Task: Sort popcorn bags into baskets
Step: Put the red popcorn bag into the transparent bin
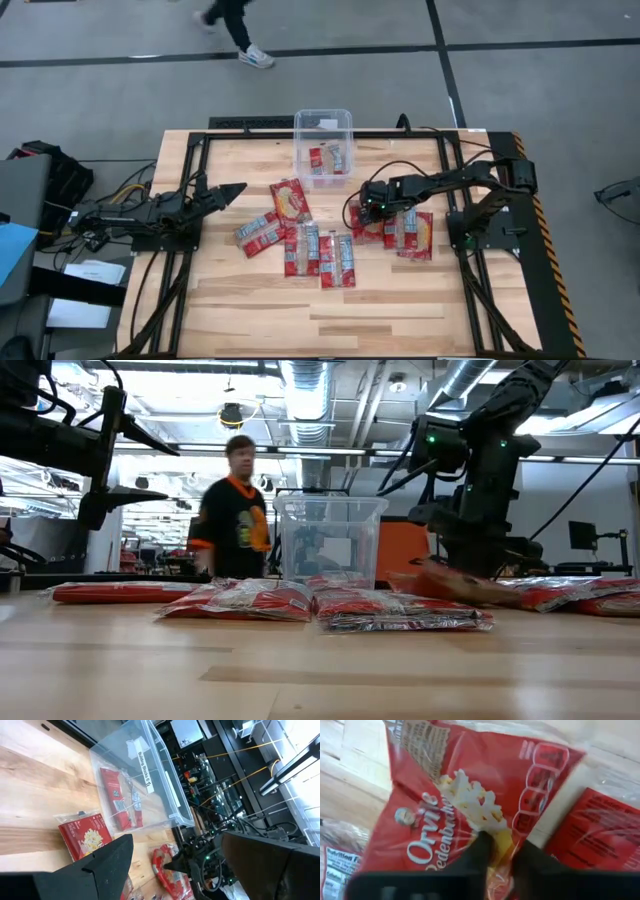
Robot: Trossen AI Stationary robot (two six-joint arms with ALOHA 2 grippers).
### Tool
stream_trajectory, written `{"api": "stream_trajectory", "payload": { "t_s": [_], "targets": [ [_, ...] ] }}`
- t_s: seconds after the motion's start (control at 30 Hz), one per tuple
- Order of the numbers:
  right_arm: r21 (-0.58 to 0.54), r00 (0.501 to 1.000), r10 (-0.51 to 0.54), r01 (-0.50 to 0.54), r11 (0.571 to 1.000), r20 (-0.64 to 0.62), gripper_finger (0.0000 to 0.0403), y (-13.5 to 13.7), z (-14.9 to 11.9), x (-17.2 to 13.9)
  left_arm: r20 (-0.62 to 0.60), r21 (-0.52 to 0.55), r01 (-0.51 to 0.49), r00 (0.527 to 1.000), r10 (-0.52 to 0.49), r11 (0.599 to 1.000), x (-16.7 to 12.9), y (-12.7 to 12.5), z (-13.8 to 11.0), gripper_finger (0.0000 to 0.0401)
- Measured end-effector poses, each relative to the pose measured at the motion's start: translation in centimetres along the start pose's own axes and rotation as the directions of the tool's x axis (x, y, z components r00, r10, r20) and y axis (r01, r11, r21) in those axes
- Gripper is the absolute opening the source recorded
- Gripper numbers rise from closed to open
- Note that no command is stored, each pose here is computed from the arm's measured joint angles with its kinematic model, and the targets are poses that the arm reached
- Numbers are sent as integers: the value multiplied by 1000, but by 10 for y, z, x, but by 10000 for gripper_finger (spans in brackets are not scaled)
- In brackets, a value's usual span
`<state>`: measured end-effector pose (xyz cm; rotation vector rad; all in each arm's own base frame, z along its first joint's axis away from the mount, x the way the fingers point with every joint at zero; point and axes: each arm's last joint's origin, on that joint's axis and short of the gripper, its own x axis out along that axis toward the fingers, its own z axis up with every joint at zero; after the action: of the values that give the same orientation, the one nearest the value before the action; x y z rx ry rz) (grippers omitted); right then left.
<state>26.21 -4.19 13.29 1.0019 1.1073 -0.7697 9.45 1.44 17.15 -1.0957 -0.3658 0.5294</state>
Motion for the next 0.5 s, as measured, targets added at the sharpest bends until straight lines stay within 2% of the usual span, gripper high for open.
{"api": "stream_trajectory", "payload": {
  "t_s": [0.1,0.33,0.5],
  "targets": [
    [-12,1000,23,-23,1000,2,16,1,0,-3,0,1,0,1000,0,1000,0,0,0,293],
    [9,999,47,-47,999,-12,13,1,-1,-17,-1,1,0,1000,0,1000,0,0,0,293],
    [-30,990,138,-139,990,-35,13,13,-1,-56,-7,1,4,1000,-4,1000,0,0,0,293]
  ]
}}
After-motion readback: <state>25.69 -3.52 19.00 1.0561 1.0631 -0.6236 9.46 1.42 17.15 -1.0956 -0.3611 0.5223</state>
